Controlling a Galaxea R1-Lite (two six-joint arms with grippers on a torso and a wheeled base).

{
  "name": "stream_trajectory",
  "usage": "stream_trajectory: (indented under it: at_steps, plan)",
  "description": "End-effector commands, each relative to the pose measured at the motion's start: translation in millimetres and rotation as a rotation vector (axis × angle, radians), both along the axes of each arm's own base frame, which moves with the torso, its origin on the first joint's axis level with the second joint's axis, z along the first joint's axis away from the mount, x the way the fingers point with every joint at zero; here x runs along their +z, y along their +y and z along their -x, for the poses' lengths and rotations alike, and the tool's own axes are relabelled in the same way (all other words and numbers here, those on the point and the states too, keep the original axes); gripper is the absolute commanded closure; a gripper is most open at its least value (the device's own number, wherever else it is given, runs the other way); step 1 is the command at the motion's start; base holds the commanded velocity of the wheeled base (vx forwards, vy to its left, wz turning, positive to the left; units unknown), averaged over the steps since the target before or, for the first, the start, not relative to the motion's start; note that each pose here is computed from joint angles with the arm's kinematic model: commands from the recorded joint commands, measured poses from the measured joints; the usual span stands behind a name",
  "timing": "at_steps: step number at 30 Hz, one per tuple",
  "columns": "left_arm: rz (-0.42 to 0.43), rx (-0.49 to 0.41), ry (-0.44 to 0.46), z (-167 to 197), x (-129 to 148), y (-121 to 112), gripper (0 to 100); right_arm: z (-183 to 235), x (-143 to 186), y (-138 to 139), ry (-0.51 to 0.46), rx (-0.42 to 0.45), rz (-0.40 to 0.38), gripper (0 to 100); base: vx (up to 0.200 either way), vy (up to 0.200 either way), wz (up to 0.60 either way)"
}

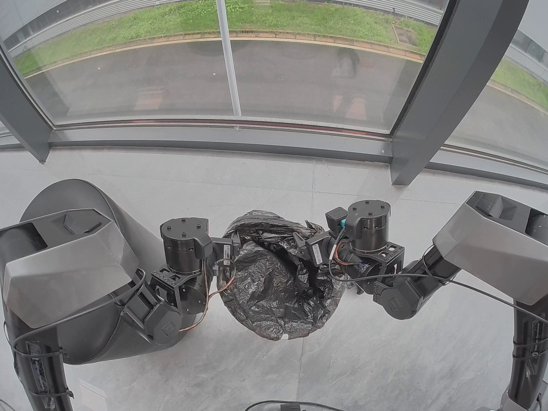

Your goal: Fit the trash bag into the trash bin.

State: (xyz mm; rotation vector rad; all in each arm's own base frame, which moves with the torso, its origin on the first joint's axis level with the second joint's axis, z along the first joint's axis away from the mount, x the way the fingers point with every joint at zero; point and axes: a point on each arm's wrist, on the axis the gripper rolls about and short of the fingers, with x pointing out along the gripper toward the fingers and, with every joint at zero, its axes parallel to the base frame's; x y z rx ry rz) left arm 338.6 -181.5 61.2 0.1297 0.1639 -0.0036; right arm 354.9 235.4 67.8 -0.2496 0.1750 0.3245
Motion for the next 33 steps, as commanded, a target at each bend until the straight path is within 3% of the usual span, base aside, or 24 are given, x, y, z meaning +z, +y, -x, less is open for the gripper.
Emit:
stream_trajectory:
  at_steps: [1, 25, 33]
  plan:
    - [-0.009, 0.012, 0.005, -1.7, -4.3, 3.7, 0, 0.0, -0.5, 0.2, 0.001, 0.000, 0.001, 0, 0.000, 0.000, 0.00]
    - [-0.014, 0.091, 0.015, -18.5, -12.4, 31.5, 0, -3.6, -4.2, -2.1, 0.004, -0.010, 0.004, 0, 0.000, 0.000, 0.00]
    - [-0.020, 0.095, 0.026, -21.5, -39.6, 31.5, 0, -6.9, -9.9, -5.4, 0.015, -0.020, 0.010, 0, 0.000, 0.000, 0.00]
